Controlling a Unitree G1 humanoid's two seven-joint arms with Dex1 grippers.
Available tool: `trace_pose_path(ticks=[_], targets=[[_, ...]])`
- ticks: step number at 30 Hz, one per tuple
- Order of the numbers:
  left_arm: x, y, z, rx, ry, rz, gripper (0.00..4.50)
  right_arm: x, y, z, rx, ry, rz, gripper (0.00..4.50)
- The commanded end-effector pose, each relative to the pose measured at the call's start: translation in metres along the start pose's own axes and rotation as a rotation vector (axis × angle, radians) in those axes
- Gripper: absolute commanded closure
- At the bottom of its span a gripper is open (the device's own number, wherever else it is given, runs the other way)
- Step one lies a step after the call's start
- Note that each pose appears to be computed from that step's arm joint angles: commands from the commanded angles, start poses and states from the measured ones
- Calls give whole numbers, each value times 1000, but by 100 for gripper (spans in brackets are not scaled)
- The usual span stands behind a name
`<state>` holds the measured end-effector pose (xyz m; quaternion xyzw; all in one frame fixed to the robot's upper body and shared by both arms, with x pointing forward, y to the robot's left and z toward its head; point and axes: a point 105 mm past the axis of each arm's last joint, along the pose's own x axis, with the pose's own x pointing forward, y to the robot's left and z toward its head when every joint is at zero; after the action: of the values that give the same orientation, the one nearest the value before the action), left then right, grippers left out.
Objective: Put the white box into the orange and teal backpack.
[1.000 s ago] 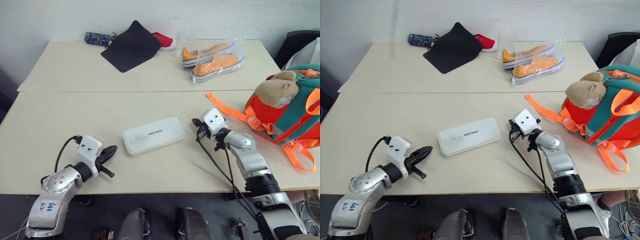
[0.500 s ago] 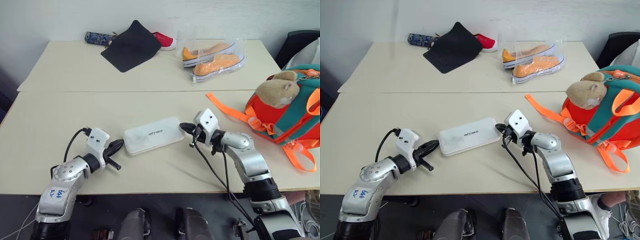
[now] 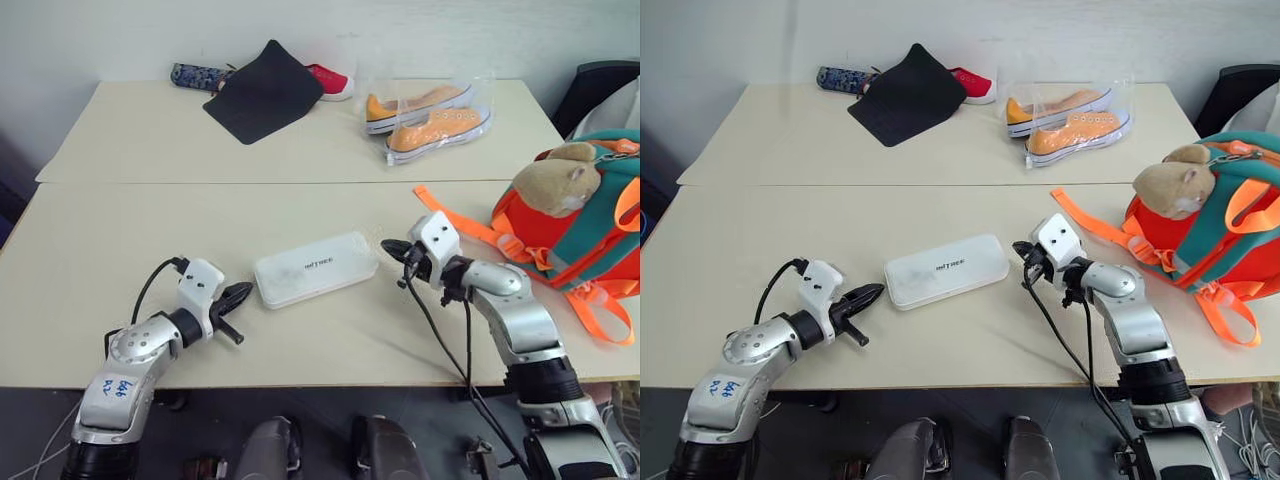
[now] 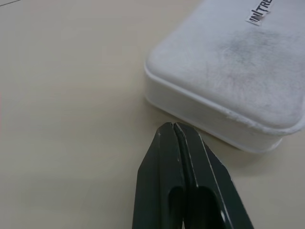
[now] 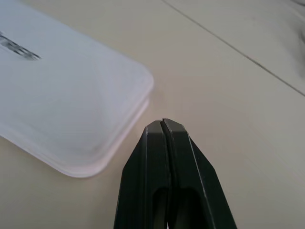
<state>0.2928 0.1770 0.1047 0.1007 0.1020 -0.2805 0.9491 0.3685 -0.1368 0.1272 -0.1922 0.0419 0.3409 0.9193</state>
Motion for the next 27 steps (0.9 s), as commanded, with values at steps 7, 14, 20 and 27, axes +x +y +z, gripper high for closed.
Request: trace_pose_path(ticks=[7,14,20,27], targets=[[2,-5,20,18,-56,-7,447,19,19,13,-43,-58,100,450],[10,-14,19,11,-51,-57,447,2,35,15,-48,-68,181,450],[7,-27,12,50,-20,-143,447,-25,56,12,-30,-47,273,450],[3,-46,7,25,-4,-221,447,-69,62,-3,11,59,270,450]])
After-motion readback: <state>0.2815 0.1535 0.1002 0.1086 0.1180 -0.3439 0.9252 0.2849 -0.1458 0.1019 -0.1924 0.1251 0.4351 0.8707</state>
